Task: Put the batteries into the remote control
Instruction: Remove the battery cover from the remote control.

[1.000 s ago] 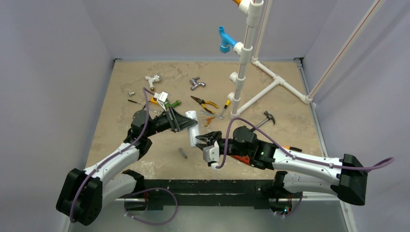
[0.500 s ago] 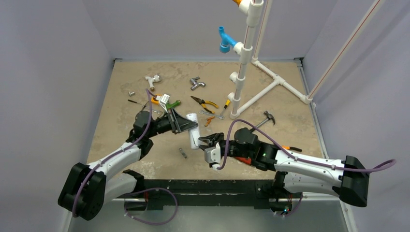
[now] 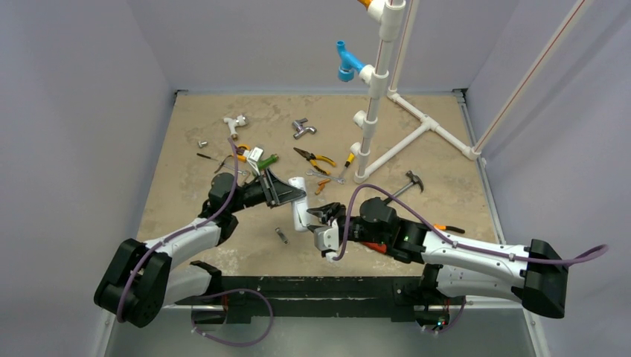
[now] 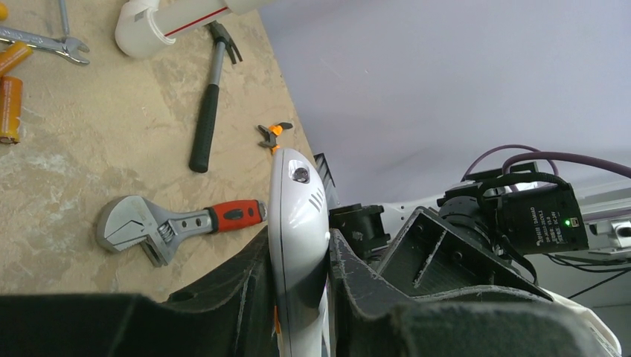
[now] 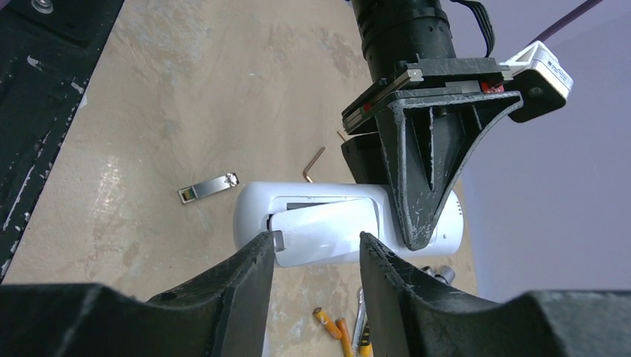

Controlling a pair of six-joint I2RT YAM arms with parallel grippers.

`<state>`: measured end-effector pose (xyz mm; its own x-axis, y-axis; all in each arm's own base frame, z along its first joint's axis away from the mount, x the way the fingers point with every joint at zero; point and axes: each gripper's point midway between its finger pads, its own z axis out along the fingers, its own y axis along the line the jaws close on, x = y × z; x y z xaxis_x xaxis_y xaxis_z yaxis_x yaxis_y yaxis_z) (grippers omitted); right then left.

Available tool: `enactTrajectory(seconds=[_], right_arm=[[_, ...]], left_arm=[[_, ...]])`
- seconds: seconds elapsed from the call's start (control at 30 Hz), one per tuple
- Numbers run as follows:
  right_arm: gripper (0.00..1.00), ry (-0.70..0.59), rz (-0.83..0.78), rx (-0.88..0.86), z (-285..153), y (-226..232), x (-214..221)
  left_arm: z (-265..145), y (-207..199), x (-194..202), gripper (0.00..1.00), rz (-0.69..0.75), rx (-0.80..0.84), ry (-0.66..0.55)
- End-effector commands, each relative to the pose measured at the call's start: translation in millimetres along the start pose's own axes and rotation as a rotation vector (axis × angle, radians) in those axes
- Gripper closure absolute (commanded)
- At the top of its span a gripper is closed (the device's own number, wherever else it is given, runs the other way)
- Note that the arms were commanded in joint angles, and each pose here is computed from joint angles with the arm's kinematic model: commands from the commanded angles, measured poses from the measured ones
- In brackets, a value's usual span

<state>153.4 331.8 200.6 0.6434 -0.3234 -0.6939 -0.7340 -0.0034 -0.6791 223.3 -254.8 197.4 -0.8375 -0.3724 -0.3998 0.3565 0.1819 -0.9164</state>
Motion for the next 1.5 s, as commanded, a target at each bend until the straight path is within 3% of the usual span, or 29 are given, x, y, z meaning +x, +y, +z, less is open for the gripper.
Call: enactTrajectory(seconds=[0.0,0.43,0.57,0.83,0.9,1.0,1.1,1.47], right_arm=[[0.54,-0.003,0.002,0.036,0.0,-8.3,-1.0],[0.41,-0.064,0.079,0.035,-0.5,-7.5,-14.5],[0.29,-0.142,0.226,0.097,-2.2,-20.8,-34.1],[0.20,-0.237,0.780,0.276,-8.8,-58.9,-60.1],[0.18,-0.190,0.929,0.332,-6.1,-64.2,-55.5],[0.17,0.030,1.084,0.404,1.2,-61.3,-34.6],[0.14,0.264,1.122,0.388,7.1,-43.3,-16.9],[0.14,0.419,1.257,0.446,15.7,-18.3,4.0]], left_arm=[[-1.6,-17.0,-1.8,1.00,0.044,0.075,-0.001],[0.5,-9.6,-4.3,1.00,0.033,0.049,-0.015],[2.0,-3.1,-5.7,1.00,0.024,0.027,-0.024],[4.2,-0.4,-9.3,1.00,0.026,0.017,-0.038],[4.4,0.3,-9.4,1.00,0.024,0.015,-0.038],[4.6,0.5,-9.6,1.00,0.023,0.014,-0.039],[5.0,0.8,-10.2,1.00,0.021,0.012,-0.040],[5.4,-1.0,-11.2,1.00,0.028,0.008,-0.035]])
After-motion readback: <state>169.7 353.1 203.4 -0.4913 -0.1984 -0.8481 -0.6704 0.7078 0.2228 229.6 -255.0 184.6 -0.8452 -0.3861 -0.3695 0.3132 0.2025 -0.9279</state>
